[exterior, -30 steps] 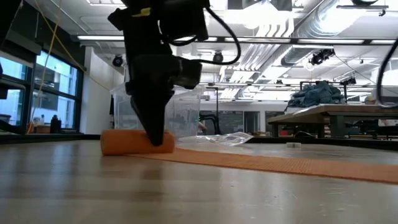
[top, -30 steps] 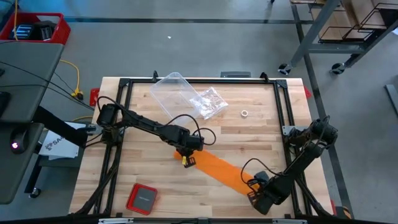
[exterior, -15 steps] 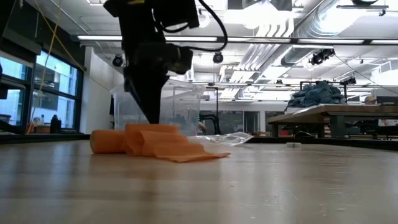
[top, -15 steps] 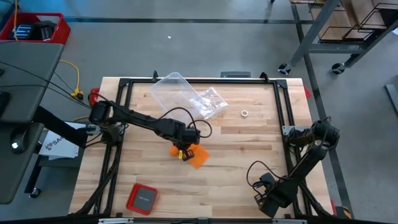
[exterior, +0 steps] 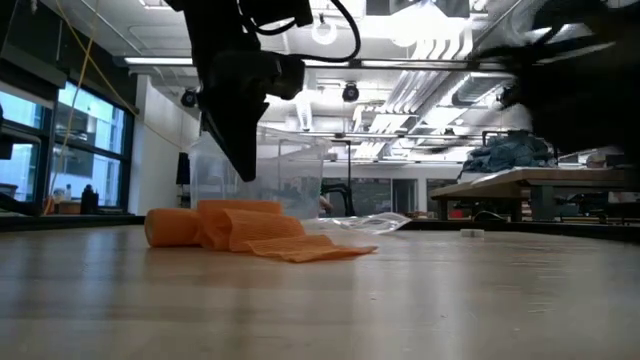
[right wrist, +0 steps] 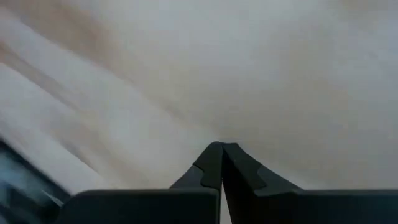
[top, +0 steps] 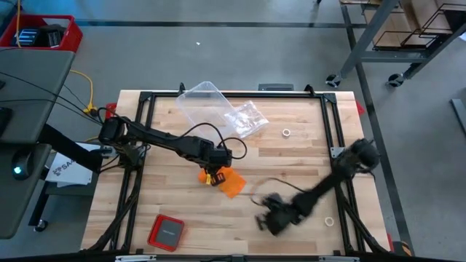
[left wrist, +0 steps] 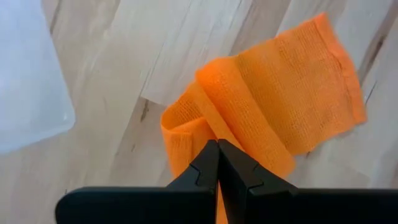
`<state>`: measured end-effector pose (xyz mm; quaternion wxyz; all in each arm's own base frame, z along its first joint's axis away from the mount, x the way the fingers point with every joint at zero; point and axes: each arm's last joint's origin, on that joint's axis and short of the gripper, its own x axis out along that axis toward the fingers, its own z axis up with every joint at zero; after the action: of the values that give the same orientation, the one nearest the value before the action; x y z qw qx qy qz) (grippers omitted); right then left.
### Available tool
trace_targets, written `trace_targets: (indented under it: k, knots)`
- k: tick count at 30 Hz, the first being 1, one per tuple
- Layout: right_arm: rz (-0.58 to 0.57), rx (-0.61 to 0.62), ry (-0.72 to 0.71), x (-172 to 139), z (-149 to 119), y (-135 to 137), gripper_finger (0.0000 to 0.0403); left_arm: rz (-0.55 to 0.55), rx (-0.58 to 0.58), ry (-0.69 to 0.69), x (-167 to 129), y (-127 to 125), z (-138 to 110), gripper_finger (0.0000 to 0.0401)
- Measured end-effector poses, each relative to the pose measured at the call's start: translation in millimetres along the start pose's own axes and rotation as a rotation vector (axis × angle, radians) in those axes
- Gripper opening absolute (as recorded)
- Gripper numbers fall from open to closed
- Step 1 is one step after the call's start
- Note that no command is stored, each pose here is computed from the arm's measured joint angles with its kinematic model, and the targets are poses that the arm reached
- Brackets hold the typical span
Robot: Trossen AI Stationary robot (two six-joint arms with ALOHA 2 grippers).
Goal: Roll bandage
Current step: Roll the orange bandage
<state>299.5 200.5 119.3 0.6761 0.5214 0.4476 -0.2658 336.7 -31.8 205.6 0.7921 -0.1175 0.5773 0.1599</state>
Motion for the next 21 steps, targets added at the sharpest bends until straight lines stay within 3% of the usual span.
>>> trace_targets:
  k: [3, 7, 21]
  knots:
    - [0.108, -0.021, -0.143, 10.3, 34.7, 14.1, 0.0, 0.001, 0.005, 0.001, -0.2, 0.7, 0.2, 0.0]
    - [0.161, 0.027, -0.313, -0.1, 67.7, 23.7, 0.0, 0.001, 0.015, 0.003, -0.1, 1.4, 0.3, 0.0]
    - [0.25, 0.071, -0.313, 22.7, 97.3, 30.3, 0.0, -0.029, -0.006, -0.037, 0.6, 3.6, 7.0, 0.0]
